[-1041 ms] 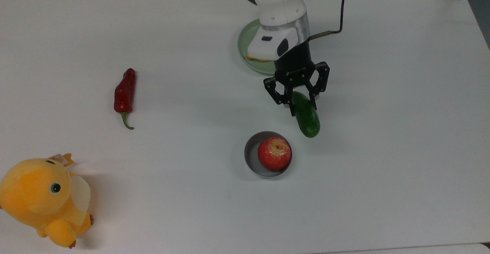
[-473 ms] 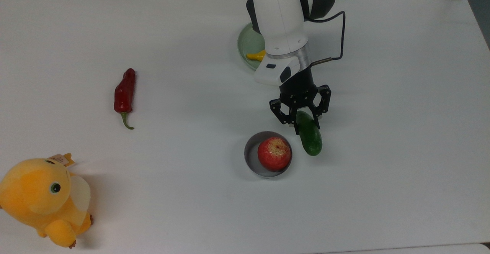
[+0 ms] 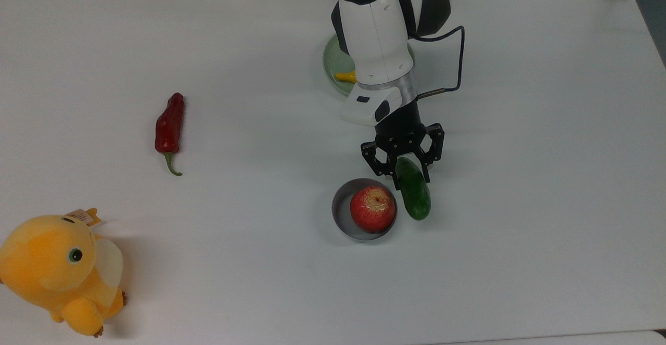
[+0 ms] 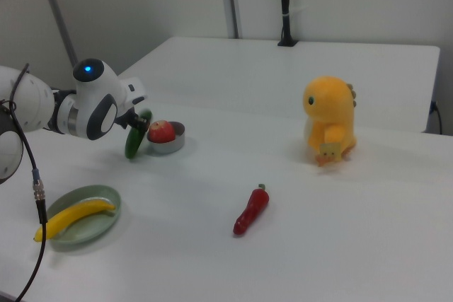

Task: Put the cucumber on the left side of the bowl

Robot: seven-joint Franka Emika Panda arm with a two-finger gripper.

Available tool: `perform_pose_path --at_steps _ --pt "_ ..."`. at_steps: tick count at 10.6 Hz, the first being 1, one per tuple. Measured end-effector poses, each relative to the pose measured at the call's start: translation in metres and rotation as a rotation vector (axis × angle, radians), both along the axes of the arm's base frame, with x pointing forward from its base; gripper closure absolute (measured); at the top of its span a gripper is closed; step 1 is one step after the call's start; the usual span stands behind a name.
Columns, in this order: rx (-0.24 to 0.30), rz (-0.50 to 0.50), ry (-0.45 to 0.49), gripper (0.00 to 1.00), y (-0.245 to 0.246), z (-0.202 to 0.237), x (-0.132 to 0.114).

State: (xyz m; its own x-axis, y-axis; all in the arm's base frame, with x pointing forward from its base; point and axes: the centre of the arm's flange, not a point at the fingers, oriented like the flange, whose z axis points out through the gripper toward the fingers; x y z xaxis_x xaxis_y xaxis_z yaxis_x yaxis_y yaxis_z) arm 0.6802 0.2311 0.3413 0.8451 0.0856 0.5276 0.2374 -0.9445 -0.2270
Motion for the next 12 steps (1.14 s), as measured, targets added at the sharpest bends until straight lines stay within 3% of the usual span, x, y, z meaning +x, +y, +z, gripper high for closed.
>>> perform_pose_path --at_steps 2,4,5,9,12 --pt "-0.004 -0.003 -0.004 0.34 -0.003 0.001 0.002" --pt "-0.003 -0.003 -0.009 0.07 -0.003 0.003 0.003" --pt "-0.002 -0.003 -0.015 0.01 -0.003 0.006 0.004" --pt "0.005 -0.014 -0.078 0.0 -0.012 0.061 0.008" --pt "-0.042 -0.041 -0.019 0.0 -0.055 0.13 0.0"
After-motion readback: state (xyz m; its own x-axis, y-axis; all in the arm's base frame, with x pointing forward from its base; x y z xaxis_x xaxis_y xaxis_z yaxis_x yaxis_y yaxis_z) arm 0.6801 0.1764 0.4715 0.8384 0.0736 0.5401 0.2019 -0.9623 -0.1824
